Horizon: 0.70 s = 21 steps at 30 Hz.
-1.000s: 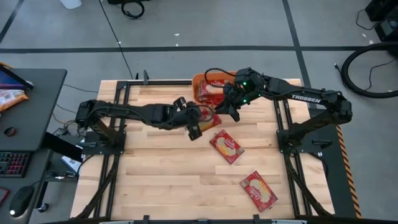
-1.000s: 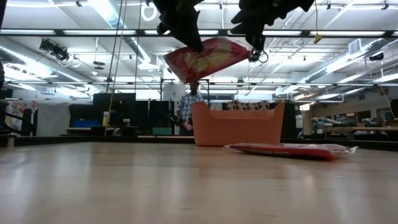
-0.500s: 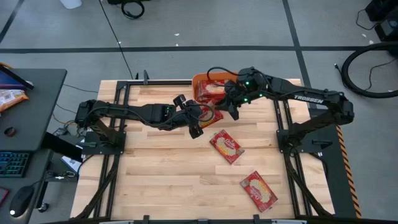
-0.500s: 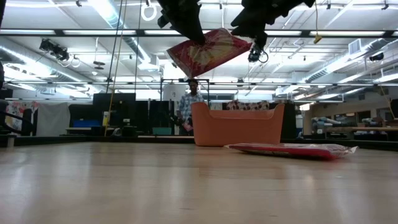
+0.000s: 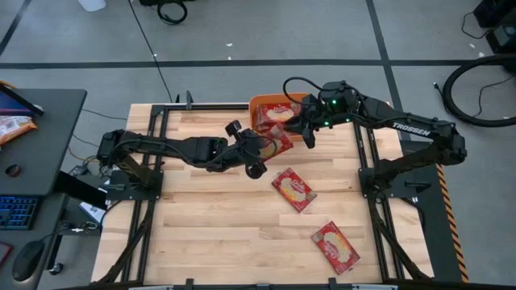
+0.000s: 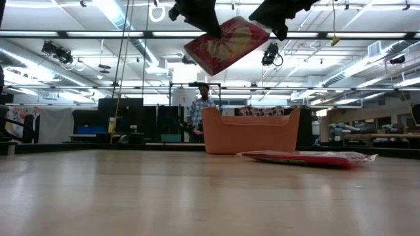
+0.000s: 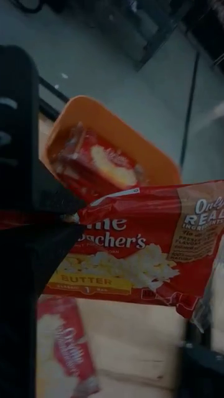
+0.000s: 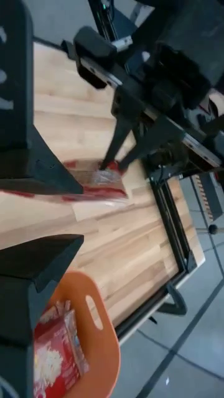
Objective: Sort popcorn bags into baskets
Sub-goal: Put the popcorn pack into the orange bin
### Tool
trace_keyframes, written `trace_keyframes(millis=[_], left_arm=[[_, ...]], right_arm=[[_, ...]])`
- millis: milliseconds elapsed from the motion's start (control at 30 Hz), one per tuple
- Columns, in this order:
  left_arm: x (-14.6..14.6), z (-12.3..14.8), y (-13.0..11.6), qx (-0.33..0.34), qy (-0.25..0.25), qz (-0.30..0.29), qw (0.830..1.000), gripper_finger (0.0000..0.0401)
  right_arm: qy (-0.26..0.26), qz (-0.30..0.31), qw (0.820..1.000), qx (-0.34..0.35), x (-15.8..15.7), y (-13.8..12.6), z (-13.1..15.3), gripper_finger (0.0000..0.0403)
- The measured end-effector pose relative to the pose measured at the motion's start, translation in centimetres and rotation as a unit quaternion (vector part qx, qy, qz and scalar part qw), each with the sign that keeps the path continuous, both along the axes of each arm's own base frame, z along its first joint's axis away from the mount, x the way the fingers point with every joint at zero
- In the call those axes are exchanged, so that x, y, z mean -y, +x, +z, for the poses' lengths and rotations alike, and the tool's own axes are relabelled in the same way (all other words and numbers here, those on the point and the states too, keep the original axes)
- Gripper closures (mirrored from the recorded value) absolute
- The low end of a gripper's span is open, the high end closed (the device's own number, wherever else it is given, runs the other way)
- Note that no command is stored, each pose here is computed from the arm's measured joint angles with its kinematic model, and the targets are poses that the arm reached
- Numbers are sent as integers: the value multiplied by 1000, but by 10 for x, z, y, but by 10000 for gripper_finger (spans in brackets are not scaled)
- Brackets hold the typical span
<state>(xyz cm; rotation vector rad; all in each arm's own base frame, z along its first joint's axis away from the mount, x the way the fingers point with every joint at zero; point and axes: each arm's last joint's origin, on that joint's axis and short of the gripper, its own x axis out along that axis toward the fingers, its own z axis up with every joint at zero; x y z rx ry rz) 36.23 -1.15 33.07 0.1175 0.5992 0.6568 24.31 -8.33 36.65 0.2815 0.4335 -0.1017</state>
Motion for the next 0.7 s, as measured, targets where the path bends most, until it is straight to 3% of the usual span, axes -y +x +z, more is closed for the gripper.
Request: trace_keyframes(millis=[333, 700], left_arm=[[0, 11, 6, 38, 56, 10, 998, 381], [-1, 13, 5, 44, 63, 27, 997, 380]], right_arm=[[15, 31, 999, 7, -2, 0, 1, 286], [55, 69, 996, 24, -5, -1, 4, 299]])
